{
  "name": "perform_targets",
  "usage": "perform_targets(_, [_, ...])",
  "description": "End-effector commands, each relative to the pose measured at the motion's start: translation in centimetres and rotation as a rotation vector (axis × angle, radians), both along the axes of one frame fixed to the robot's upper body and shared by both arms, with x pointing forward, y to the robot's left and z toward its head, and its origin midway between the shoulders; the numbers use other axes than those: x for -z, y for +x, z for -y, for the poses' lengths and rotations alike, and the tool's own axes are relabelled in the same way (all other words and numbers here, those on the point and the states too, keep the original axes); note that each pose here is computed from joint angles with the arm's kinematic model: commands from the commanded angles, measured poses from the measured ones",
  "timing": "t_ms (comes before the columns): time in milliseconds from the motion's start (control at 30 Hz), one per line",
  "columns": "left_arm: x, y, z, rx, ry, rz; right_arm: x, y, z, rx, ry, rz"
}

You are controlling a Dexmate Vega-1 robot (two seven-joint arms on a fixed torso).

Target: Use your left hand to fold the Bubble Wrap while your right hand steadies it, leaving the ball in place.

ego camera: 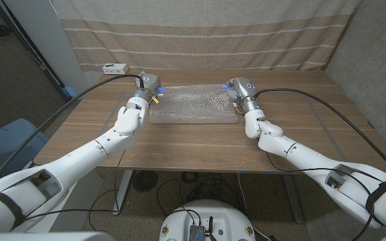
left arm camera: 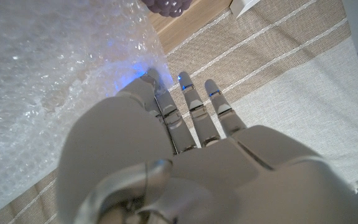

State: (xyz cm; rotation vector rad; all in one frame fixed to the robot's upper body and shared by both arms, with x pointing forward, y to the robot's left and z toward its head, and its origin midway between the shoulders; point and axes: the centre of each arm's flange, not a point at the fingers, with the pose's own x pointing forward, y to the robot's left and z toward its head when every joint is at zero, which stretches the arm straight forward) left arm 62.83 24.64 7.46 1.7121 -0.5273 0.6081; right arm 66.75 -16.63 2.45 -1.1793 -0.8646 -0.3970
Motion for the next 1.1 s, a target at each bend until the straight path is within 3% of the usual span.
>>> perform_targets(33, [0.2,2.3,0.5,-0.065,0.056,-0.021,-0.1,1.1,-0.2,0.038,-0.025,-0.047])
perform_targets(400, [0.4,2.7,0.8,-0.135,0.116,-0.032,-0.3,1.4,0.1,0.091,-0.020,-0.109])
perform_targets(600, [0.5,2.3,1.6,-0.177,0.155,0.024,-0.4,1.3,0.2,0.120,-0.029,-0.124])
perform_targets(700, [0.5,1.7,2.0,-0.153,0.158,0.058,-0.3,1.1,0.4,0.117,-0.031,-0.127])
perform_targets(833, [0.5,0.3,2.2,-0.085,0.112,0.090,-0.2,0.0,0.6,0.079,-0.011,-0.089])
perform_targets(1100, [1.6,-3.0,2.7,0.028,0.031,0.137,0.7,-3.8,0.2,-0.008,0.023,-0.009])
